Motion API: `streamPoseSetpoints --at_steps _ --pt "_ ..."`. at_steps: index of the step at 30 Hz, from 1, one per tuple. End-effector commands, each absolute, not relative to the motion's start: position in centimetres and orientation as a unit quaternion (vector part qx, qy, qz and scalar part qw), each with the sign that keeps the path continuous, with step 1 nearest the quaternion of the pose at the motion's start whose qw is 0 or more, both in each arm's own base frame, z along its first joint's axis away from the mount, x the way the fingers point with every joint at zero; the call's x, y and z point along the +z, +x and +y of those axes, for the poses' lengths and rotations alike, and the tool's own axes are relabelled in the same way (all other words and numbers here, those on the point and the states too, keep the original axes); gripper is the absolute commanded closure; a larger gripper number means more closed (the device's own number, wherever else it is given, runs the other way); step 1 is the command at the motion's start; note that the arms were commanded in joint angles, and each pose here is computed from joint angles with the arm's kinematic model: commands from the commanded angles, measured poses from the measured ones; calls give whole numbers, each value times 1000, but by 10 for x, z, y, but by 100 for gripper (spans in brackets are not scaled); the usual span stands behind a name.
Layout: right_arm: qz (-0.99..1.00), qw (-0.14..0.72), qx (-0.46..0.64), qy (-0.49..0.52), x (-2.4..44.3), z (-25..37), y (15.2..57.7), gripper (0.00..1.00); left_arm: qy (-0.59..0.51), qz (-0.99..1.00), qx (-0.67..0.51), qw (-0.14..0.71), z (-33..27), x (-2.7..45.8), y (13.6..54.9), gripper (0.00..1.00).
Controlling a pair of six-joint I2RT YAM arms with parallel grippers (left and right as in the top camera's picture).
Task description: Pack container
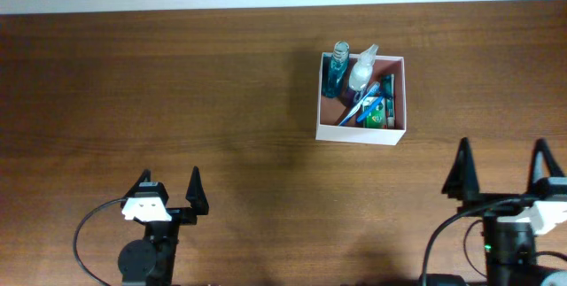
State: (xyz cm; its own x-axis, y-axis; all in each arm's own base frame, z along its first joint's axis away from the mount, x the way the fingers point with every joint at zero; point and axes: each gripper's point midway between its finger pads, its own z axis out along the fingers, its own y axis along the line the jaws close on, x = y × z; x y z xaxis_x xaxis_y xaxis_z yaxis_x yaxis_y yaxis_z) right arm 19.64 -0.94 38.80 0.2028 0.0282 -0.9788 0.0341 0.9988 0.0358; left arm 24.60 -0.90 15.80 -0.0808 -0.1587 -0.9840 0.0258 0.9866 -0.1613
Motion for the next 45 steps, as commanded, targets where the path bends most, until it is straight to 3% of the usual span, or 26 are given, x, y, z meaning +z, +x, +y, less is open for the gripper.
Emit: streamPoseSetpoints --at_steps 1,12,45 --pt "622 783 13 1 363 1 197 1 -49 733 -64 676 -7 156 246 0" --pt "650 760 15 2 302 1 208 1 -49 733 -64 676 -7 156 246 1" --pt "624 781 -9 -14 268 0 228 1 -49 733 -64 676 -7 156 246 1"
